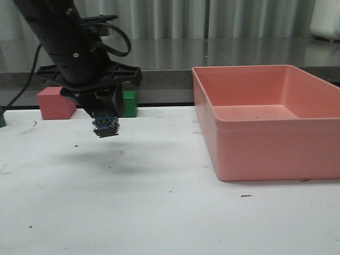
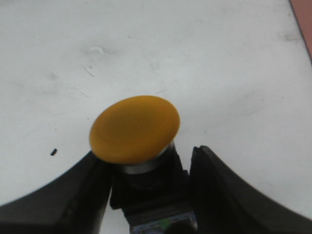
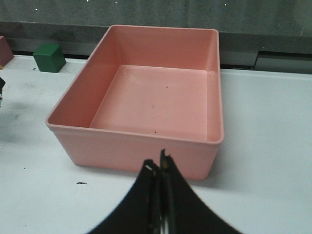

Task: Place and stand button with both arms
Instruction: 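Close the left gripper on the button body and lift it, then rotate the held button upright and lower it onto the table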

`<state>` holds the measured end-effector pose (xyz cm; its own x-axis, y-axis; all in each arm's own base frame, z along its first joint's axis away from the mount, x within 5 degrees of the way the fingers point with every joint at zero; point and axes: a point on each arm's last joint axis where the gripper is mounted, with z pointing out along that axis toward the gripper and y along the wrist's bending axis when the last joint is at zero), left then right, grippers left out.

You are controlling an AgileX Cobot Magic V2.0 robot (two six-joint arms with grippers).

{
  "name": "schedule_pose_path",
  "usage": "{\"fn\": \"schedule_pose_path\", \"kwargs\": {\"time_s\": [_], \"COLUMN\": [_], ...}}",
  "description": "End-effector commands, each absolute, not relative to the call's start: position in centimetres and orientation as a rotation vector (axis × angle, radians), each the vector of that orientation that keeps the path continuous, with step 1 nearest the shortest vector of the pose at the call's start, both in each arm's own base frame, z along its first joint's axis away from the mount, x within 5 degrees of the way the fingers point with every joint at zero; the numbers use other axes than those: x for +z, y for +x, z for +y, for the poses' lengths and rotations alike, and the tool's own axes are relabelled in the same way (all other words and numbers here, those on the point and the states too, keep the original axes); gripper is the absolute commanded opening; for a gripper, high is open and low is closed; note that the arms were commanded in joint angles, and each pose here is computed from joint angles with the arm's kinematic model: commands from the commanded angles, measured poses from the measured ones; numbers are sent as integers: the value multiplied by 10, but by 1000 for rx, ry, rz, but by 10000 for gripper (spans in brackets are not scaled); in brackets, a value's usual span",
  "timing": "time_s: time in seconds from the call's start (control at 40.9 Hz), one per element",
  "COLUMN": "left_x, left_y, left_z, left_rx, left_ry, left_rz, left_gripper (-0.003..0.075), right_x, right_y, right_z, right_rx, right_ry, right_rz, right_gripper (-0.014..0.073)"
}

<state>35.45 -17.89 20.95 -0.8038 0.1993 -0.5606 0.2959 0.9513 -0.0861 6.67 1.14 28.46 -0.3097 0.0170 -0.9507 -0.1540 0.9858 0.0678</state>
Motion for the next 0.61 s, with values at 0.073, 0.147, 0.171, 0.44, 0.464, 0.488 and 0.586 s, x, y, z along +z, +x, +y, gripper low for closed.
{"fn": "schedule_pose_path", "kwargs": {"time_s": [0.073, 0.147, 0.171, 0.44, 0.464, 0.488, 0.586], "left_x": [224, 212, 208, 181, 181, 180, 175], "left_y": [334, 325, 323, 297, 295, 294, 292], "left_z": [-170, -168, -168, -149, -148, -146, -136], "left_rx": [-277, -310, -321, -428, -421, -415, -333], "left_ry": [451, 481, 486, 474, 490, 493, 508], "left_rz": [2192, 2116, 2100, 1854, 1822, 1810, 1801], "left_gripper": [188, 188, 188, 189, 189, 189, 190], "right_x": [299, 299, 299, 299, 299, 299, 299], "right_y": [69, 69, 69, 69, 69, 69, 69], "right_z": [11, 11, 11, 11, 11, 11, 11], "right_rx": [155, 155, 155, 155, 155, 155, 155], "right_ry": [-108, -108, -108, -108, -108, -108, -108], "right_rz": [1782, 1782, 1782, 1782, 1782, 1782, 1782], "right_gripper": [-69, -69, -69, -69, -69, -69, -69]}}
